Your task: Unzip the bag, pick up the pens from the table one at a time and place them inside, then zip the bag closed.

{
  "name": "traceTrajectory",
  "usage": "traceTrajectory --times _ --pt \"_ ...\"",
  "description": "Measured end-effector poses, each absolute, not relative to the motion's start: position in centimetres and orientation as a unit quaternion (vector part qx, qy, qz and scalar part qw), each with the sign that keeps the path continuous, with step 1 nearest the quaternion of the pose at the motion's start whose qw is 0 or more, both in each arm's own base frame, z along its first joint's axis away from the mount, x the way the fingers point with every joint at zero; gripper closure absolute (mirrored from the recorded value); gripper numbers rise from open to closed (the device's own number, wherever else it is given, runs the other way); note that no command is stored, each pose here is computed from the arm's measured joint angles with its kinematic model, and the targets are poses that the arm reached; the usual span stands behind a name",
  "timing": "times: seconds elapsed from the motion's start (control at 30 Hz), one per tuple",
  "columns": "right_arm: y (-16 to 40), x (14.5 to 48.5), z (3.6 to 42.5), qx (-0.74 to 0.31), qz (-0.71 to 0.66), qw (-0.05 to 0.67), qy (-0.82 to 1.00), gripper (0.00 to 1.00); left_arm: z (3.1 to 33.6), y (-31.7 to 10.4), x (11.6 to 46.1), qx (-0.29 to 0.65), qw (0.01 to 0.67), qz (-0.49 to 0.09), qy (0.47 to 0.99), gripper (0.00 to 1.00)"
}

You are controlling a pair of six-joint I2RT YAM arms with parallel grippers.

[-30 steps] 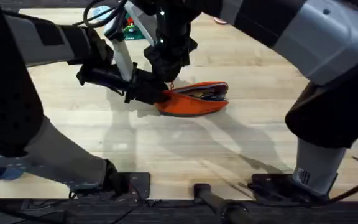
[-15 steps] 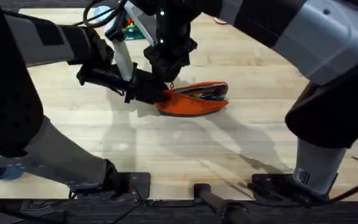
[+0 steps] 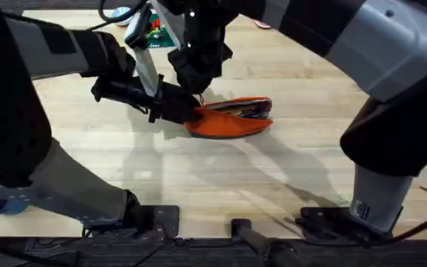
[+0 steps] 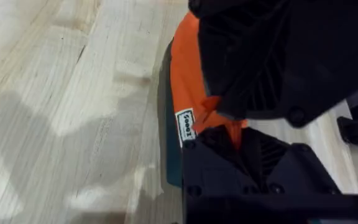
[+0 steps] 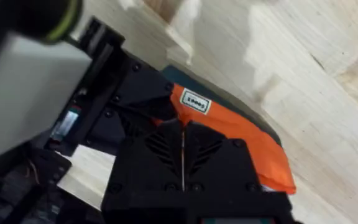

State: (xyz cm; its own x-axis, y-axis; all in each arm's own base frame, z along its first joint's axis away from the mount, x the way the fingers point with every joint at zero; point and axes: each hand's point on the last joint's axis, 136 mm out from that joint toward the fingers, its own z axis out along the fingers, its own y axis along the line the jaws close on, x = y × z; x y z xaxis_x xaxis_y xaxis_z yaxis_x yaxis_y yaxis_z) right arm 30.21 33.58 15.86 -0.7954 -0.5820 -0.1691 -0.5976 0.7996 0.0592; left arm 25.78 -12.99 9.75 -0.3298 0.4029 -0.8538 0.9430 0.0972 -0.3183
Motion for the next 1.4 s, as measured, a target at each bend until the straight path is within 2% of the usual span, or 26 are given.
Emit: traceTrajectory --times 0.57,1.2,1.4 --pt "33.2 30.5 15.6 -0.266 0.044 0.074 0.960 0.966 9.8 -13.0 25.8 0.497 0.299 -0.453 0.678 0.958" --pt "33.1 30.2 13.1 -0.255 0.054 0.074 0.963 0.967 9.7 -13.0 25.8 0.496 0.298 -0.453 0.678 0.958" --pt "31.8 30.3 13.8 -0.237 0.080 0.090 0.964 0.967 9.8 -13.0 25.8 0.496 0.298 -0.453 0.678 0.958"
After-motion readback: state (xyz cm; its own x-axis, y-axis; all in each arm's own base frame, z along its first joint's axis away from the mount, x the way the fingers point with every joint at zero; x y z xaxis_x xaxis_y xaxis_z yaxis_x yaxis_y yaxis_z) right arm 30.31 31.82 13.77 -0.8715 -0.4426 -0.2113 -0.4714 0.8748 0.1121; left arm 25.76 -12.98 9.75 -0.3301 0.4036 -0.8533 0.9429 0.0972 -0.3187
